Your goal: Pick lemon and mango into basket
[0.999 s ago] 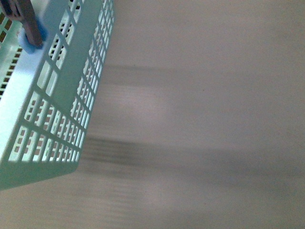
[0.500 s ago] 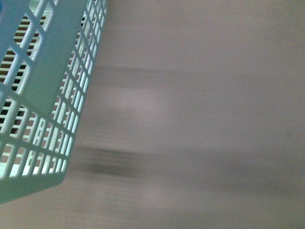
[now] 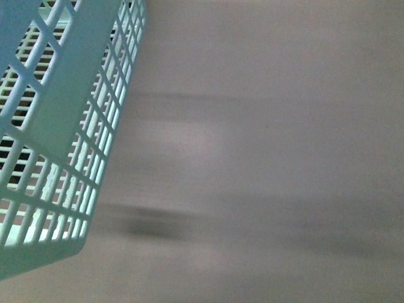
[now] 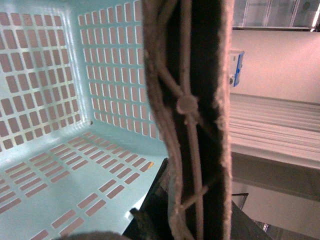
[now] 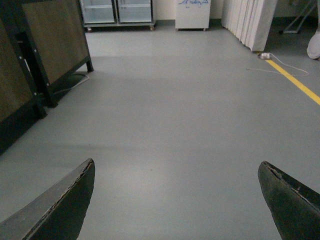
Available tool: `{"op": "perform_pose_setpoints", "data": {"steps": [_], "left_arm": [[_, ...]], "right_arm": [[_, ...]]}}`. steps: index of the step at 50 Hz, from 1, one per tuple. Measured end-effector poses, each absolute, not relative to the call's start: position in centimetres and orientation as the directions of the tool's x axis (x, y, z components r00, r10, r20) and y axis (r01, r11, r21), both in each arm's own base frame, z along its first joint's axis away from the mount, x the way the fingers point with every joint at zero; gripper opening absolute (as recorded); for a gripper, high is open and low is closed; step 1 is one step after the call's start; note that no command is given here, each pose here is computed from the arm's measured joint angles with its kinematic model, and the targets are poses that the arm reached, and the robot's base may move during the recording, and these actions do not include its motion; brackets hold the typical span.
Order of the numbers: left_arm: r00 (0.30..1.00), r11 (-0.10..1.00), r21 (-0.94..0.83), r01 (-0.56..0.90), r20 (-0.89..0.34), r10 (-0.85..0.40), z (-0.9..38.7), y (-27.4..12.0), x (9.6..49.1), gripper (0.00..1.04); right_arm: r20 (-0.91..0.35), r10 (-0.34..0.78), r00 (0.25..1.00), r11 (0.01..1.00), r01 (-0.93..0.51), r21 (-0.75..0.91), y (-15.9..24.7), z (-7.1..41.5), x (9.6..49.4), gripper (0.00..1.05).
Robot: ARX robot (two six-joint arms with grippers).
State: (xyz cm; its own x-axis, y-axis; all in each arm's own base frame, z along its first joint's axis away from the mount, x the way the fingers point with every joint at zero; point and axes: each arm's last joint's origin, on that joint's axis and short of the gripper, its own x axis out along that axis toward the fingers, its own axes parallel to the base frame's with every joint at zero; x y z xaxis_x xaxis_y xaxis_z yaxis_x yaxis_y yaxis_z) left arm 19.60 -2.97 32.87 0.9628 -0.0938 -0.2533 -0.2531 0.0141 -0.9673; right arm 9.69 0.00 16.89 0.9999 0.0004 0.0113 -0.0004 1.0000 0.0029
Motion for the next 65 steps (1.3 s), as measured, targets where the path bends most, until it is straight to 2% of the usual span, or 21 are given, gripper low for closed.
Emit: {"op": "perform_pose_setpoints", "data": {"steps": [65], "left_arm": [[0.964, 0.014, -0.969, -0.247, -0.247, -0.094, 33.08, -2.97, 19.59, 0.06]], "right_arm": [[0.012, 0.001, 1.000, 1.000, -0.001, 0.003, 0.00, 16.90, 9.69, 0.96]]}}
